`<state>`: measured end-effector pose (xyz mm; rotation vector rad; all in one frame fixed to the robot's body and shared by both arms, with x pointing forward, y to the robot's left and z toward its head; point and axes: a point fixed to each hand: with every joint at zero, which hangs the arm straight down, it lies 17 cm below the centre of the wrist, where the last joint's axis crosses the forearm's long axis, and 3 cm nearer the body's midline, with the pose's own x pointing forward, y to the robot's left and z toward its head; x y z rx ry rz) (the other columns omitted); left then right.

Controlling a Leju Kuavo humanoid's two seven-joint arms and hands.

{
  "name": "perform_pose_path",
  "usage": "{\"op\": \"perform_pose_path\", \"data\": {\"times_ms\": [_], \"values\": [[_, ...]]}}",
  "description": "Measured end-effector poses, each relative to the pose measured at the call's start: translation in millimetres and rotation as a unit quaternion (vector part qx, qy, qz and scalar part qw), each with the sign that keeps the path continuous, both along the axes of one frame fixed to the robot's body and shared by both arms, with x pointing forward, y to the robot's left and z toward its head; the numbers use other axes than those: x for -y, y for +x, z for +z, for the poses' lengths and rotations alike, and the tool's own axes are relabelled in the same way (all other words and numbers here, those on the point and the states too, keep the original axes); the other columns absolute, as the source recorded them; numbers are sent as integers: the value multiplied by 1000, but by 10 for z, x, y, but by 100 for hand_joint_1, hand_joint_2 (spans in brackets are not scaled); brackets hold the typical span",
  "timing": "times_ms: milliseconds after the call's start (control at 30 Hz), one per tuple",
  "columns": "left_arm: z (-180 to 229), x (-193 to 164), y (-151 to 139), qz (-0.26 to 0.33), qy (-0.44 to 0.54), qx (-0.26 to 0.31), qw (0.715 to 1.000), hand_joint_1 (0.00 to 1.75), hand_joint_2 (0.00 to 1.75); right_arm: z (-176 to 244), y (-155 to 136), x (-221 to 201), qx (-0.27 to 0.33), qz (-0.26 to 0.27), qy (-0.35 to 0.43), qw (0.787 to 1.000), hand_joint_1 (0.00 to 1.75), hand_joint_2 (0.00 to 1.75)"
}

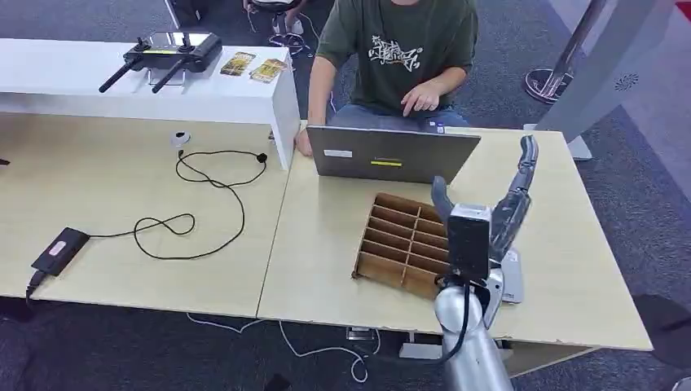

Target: Pass the card to the sensor for recognition and then transmit it.

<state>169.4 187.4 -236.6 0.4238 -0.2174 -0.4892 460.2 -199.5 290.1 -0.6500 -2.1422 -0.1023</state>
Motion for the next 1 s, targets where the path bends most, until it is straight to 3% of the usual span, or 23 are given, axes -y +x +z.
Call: {"op": "perform_pose_path", "data": {"times_ms": [500, 733, 1000], "values": [[-5, -20, -24, -13, 8, -1, 1000, 0, 0, -185, -662, 308, 44, -27, -16, 999, 0, 175], [-3, -21, -22, -15, 9, -1, 1000, 0, 0, -297, -722, 486, 36, -41, 8, 998, 0, 175], [4, -15, -5, -25, 13, 2, 1000, 0, 0, -230, -898, 781, 83, -73, 13, 994, 0, 175]]}}
